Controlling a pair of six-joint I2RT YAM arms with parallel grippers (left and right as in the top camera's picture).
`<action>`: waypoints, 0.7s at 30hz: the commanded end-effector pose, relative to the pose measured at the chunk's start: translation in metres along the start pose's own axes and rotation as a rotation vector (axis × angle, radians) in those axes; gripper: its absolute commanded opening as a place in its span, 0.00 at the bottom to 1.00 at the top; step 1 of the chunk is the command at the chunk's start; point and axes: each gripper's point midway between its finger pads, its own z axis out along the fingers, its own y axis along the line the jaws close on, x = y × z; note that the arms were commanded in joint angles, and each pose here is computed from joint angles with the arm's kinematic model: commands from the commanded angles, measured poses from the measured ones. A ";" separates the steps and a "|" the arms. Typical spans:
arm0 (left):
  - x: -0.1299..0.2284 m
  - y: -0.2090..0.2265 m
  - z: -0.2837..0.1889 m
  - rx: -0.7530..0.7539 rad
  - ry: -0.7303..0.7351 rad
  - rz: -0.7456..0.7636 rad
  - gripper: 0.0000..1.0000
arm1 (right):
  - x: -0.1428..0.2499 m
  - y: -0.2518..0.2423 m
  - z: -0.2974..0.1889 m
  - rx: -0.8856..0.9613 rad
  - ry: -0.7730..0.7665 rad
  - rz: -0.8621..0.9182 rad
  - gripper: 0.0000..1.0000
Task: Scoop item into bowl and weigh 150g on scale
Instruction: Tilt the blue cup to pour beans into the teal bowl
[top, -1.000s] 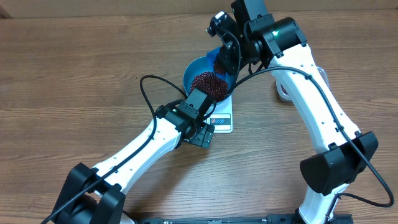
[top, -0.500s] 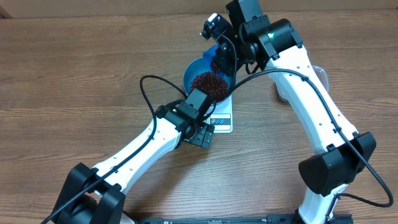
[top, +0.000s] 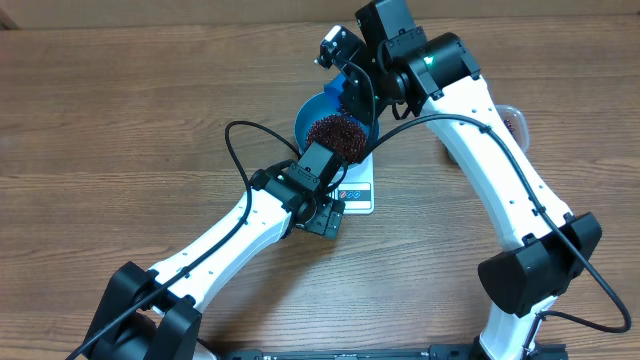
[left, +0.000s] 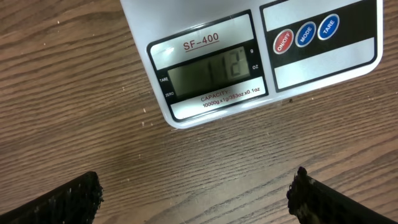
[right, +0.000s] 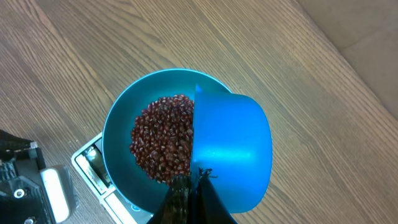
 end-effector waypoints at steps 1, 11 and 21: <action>0.002 0.006 0.003 -0.018 0.006 0.009 1.00 | -0.008 0.001 -0.009 0.017 -0.025 -0.027 0.04; 0.002 0.006 0.003 -0.018 0.006 0.009 0.99 | -0.005 -0.009 -0.008 0.087 -0.003 0.031 0.04; 0.002 0.007 0.003 -0.018 0.006 0.009 1.00 | -0.006 -0.003 -0.008 0.088 0.008 0.010 0.04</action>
